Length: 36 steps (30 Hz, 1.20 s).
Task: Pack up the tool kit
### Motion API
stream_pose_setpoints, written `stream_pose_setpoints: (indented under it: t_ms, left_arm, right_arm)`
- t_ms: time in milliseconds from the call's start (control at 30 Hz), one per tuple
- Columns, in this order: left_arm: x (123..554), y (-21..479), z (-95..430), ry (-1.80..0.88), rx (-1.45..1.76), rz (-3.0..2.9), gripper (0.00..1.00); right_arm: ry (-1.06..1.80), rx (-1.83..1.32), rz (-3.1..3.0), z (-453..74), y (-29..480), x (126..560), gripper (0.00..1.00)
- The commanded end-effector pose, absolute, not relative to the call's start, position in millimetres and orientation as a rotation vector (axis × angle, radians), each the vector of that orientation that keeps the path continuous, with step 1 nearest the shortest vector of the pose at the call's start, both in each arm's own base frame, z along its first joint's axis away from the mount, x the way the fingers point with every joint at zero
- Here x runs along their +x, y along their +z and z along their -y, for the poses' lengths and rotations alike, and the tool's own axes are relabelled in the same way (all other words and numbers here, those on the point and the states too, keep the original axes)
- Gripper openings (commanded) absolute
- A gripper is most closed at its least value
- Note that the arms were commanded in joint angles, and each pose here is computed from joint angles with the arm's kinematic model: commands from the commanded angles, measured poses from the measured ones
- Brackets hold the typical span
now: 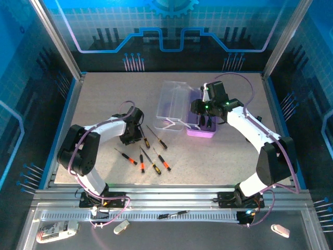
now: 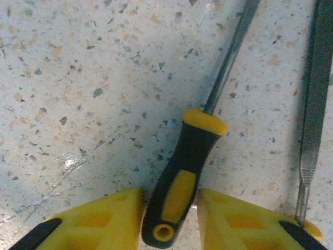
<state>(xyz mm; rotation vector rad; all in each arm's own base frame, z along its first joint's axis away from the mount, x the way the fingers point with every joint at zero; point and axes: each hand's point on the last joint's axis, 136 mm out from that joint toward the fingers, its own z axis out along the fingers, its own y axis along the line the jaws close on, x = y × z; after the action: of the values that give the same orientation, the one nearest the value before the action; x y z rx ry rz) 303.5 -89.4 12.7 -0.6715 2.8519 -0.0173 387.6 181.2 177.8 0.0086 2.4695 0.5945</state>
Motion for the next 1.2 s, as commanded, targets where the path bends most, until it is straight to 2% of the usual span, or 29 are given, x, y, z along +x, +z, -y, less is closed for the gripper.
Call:
stream_pose_setpoints:
  t_ms: [0,133,333,567,733,833,967,1167]
  left_arm:
    - [282.5,7.4,83.8,0.037,-0.67,-2.91,0.33]
    - [292.7,9.1,86.4,0.031,-0.643,-2.898,0.3]
    - [301.1,18.6,89.2,0.008,-0.608,-2.877,0.12]
    - [305.8,68.3,79.6,0.014,-0.552,-2.765,0.12]
    - [314.5,116.4,90.5,-0.098,-0.491,-2.695,0.12]
    - [325.2,143.4,110.6,-0.189,-0.414,-2.652,0.12]
    - [340.4,183.0,163.0,-0.387,-0.2,-2.525,0.13]
    - [338.6,220.3,239.3,-0.649,0.093,-2.348,0.13]
  right_arm:
    - [0.638,-0.001,-2.446,-192.4,183.1,391.8,0.35]
    - [0.641,-0.001,-2.452,-192.7,182.6,390.3,0.35]
    - [0.629,-0.007,-2.438,-189.8,190.0,386.2,0.35]
    - [0.655,-0.023,-2.43,-195.3,196.3,382.9,0.35]
    - [0.679,-0.071,-2.41,-207.0,207.8,378.5,0.35]
    - [0.698,-0.112,-2.389,-215.9,218.7,375.5,0.38]
    - [0.808,-0.141,-2.338,-229.4,237.7,369.0,0.43]
    - [1.032,-0.142,-2.252,-251.7,267.1,359.0,0.46]
